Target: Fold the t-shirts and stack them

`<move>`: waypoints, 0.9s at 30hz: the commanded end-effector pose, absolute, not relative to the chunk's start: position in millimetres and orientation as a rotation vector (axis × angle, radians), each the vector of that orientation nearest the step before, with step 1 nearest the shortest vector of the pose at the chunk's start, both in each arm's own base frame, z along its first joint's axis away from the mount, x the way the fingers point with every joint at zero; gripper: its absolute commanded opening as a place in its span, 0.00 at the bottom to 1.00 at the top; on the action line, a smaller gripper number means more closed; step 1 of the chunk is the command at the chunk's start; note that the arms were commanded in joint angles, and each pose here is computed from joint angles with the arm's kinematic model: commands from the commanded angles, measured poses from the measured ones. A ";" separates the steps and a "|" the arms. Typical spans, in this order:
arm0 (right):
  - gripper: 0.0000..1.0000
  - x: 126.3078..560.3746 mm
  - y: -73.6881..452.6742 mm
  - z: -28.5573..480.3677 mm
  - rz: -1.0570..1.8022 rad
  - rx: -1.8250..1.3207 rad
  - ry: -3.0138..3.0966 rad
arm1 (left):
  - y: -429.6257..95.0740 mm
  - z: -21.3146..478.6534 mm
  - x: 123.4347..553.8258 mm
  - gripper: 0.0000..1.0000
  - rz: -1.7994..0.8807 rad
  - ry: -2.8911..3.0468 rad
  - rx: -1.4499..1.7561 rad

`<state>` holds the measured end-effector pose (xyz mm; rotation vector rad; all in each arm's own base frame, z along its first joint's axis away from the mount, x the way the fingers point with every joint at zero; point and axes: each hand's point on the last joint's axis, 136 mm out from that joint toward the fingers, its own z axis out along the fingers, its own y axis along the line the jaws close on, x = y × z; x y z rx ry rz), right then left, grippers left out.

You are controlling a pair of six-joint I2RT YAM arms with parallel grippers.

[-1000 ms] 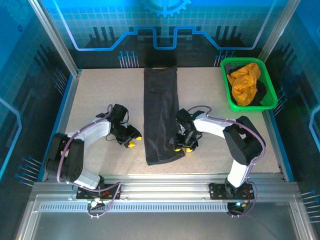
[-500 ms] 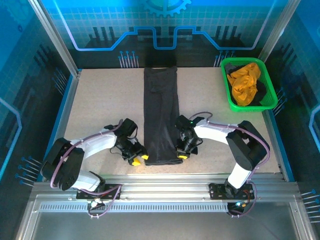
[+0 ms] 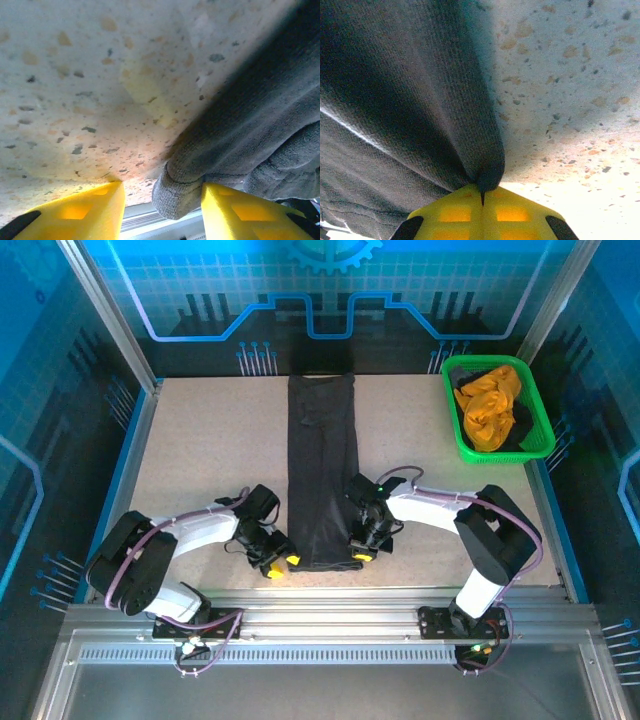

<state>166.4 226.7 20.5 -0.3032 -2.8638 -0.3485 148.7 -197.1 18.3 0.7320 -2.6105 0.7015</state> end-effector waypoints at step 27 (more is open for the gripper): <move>0.00 260.2 232.4 123.6 -0.628 -0.350 -2.968 | -200.3 127.4 271.3 0.00 1.050 -2.967 0.887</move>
